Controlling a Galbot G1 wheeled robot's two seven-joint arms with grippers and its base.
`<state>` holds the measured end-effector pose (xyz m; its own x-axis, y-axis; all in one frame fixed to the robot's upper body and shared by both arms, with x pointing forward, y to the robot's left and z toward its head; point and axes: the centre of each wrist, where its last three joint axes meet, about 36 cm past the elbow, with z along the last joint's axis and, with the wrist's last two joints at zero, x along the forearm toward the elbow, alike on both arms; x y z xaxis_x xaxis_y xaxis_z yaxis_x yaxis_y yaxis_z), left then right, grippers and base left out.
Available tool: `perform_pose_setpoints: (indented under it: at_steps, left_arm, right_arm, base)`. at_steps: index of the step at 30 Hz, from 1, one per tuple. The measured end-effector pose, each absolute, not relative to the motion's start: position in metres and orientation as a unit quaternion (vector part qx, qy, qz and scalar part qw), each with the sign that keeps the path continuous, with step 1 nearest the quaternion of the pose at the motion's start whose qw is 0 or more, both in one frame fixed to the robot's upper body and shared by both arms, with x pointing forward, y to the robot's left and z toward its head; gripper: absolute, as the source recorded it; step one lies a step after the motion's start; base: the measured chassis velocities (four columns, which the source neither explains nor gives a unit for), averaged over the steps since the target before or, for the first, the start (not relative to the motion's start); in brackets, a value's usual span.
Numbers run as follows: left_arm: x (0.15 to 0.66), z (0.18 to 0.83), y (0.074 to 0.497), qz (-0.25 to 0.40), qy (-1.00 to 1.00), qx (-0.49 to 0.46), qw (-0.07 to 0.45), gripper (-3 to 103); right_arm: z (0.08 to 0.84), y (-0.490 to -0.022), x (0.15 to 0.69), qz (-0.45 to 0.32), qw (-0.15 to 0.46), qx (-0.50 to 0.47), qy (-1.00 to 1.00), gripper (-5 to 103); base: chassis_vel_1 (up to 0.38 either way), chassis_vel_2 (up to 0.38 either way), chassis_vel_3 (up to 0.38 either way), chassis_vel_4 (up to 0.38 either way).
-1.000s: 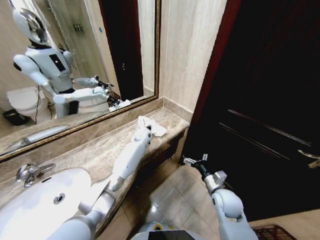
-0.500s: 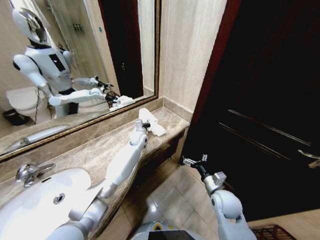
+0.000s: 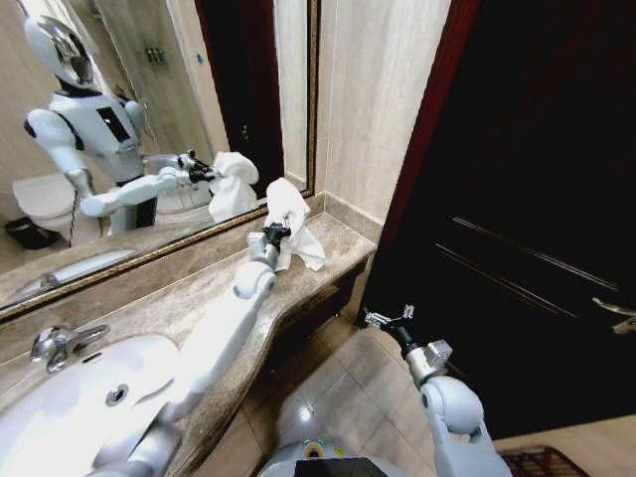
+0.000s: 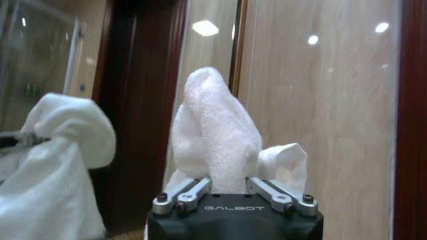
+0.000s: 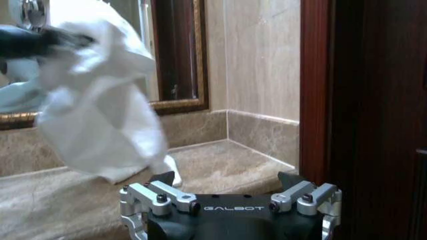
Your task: Discard the used towel into the hamper.
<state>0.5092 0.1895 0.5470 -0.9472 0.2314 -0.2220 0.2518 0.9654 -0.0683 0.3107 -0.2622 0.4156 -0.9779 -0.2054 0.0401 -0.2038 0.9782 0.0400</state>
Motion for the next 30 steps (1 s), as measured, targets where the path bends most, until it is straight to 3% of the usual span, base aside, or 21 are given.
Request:
perform_pose_setpoints:
  at_steps: [4, 11, 17, 23, 30]
  left_arm:
    - [0.438, 0.564, 0.243, -0.016, 0.985, 0.105, 0.137, 9]
    - [0.367, 0.57, 0.266, -0.017, 0.983, 0.066, 0.169, 9]
    - [0.341, 0.552, 0.264, -0.018, 0.988, 0.041, 0.146, 9]
    - [0.327, 0.518, 0.242, -0.026, 0.993, 0.082, 0.086, 9]
    - [0.31, 0.492, 0.238, -0.014, 0.993, 0.103, 0.062, 9]
  right_arm:
    - [0.417, -0.265, 0.308, -0.023, 0.019, 0.098, -0.995, 100]
    - [0.417, -0.262, 0.299, -0.028, 0.012, 0.099, -0.995, 100]
    - [0.429, -0.265, 0.284, -0.029, 0.003, 0.096, -0.995, 100]
    - [0.449, -0.265, 0.275, -0.03, -0.012, 0.099, -0.995, 100]
    - [0.465, -0.269, 0.267, -0.03, -0.024, 0.098, -0.994, 100]
  base:
    - [0.0, 0.0, 0.0, 0.0]
    - [0.0, 0.0, 0.0, 0.0]
    - [0.0, 0.0, 0.0, 0.0]
    - [0.0, 0.0, 0.0, 0.0]
    - [0.0, 0.0, 0.0, 0.0]
